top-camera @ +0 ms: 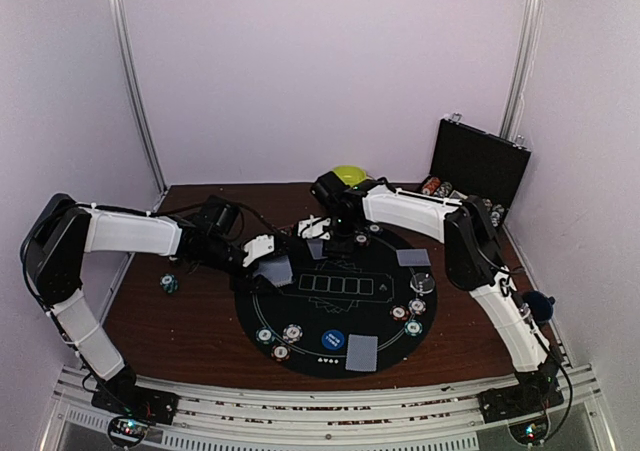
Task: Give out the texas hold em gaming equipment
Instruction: Move the poker card to the big blind area.
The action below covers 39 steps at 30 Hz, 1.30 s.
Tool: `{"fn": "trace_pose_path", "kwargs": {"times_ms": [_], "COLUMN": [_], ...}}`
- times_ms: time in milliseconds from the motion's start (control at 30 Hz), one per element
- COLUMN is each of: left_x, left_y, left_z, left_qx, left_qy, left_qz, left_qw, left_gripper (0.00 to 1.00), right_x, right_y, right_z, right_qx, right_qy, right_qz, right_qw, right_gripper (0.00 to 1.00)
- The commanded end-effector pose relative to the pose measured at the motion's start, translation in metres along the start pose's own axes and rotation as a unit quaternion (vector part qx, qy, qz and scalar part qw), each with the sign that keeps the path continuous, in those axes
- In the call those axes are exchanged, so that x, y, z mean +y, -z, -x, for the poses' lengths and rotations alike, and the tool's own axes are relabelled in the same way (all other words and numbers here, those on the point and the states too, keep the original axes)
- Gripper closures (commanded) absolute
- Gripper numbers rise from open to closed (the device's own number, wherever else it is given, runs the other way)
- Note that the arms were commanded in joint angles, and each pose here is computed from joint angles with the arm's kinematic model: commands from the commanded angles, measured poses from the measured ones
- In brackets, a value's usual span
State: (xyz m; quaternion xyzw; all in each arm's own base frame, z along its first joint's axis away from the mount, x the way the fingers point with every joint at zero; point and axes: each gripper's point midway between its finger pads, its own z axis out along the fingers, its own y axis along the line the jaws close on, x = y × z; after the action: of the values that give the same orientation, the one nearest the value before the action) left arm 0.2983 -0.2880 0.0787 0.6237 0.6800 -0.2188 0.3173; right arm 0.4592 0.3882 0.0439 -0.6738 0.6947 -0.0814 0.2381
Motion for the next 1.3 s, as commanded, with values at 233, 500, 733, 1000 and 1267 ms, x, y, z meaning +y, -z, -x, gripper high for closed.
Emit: {"fn": "trace_pose_path", "kwargs": {"times_ms": [233, 500, 733, 1000, 1267], "left_x": [0.012, 0.012, 0.012, 0.011, 0.012], "left_y": [0.012, 0.012, 0.011, 0.01, 0.01], "left_z": [0.026, 0.026, 0.025, 0.024, 0.025], "left_qx": [-0.036, -0.035, -0.035, -0.034, -0.035], "left_qy": [-0.023, -0.023, -0.023, -0.023, -0.023], "left_qz": [0.017, 0.017, 0.016, 0.015, 0.015], "left_qw": [0.999, 0.999, 0.999, 0.999, 0.999], "left_gripper": [0.4, 0.4, 0.4, 0.4, 0.4], "right_x": [0.023, 0.007, -0.02, -0.033, -0.042], "right_y": [-0.004, -0.031, -0.037, -0.047, -0.051], "right_z": [0.019, 0.009, 0.011, 0.003, -0.011], "right_qx": [-0.028, 0.009, 0.012, 0.026, 0.042], "right_qy": [0.003, -0.015, -0.037, -0.038, -0.021], "right_qz": [0.051, -0.014, -0.081, -0.109, -0.118], "right_qw": [0.998, 1.0, 0.996, 0.993, 0.992], "right_gripper": [0.26, 0.26, 0.25, 0.26, 0.25]}}
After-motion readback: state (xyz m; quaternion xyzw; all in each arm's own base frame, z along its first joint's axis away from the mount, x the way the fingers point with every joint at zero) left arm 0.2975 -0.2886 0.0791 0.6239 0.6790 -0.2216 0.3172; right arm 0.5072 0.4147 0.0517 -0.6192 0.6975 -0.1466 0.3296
